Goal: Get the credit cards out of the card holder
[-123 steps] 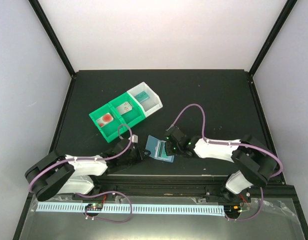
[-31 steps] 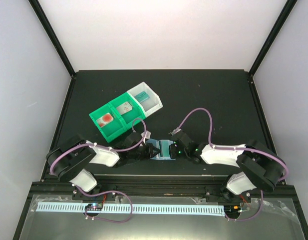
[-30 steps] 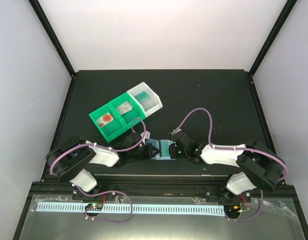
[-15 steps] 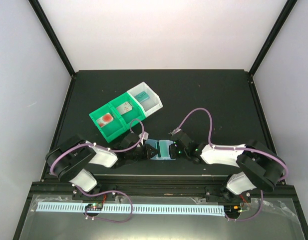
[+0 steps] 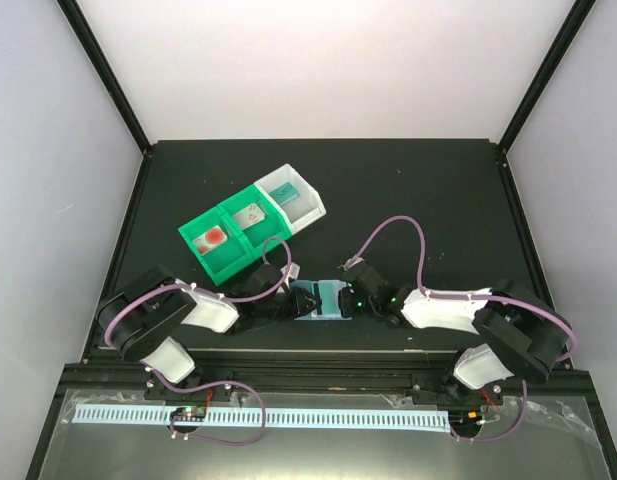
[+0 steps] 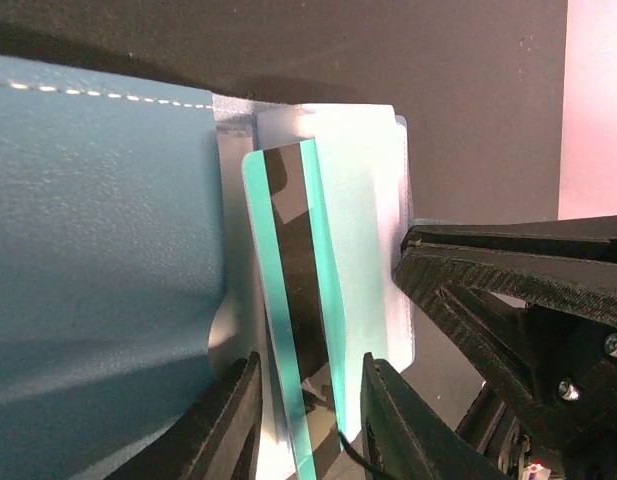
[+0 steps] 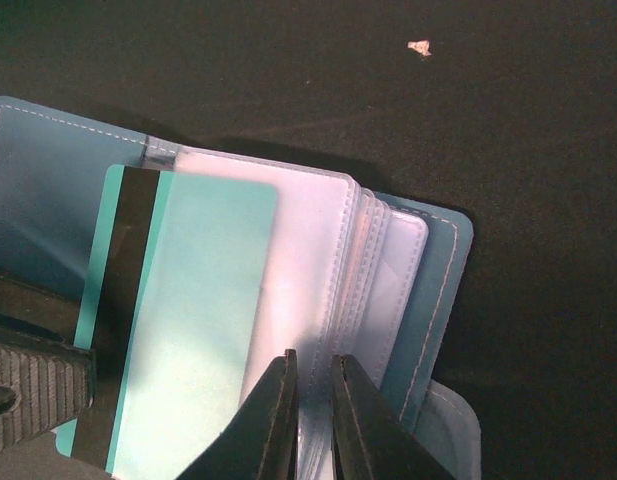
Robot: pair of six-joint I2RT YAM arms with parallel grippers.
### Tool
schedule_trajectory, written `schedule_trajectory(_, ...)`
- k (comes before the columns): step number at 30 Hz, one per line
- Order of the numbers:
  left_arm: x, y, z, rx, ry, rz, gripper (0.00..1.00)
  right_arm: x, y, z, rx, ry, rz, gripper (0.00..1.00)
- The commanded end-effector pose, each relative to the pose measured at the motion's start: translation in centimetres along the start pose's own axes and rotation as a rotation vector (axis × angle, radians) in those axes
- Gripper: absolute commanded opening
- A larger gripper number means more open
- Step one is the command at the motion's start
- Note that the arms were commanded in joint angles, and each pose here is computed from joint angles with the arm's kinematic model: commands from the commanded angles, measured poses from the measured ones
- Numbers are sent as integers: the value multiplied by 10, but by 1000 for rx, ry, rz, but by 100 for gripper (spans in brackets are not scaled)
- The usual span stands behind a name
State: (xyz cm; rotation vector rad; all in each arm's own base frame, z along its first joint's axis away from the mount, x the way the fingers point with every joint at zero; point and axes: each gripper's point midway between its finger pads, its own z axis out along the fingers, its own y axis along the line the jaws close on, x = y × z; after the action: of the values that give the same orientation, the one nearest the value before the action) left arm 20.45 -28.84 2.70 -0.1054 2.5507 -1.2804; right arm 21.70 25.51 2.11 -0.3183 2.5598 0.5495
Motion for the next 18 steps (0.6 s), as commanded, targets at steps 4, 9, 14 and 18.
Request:
schedule_trajectory(4, -11, -1, 2, -7, -43, -3, 16, 32, -26, 9, 88, 102, -1, 12)
schedule_trajectory(9, -12, 0, -5, -10, -68, 8, 2, 33, -30, 9, 102, 104, -1, 12)
schedule_trajectory(14, -12, 6, -12, -51, -69, 11, 2, 31, -30, 8, 109, 103, -3, 12)
schedule_trajectory(18, -11, 11, -24, -77, -78, 15, 2, 27, -29, 7, 115, 96, -18, 10)
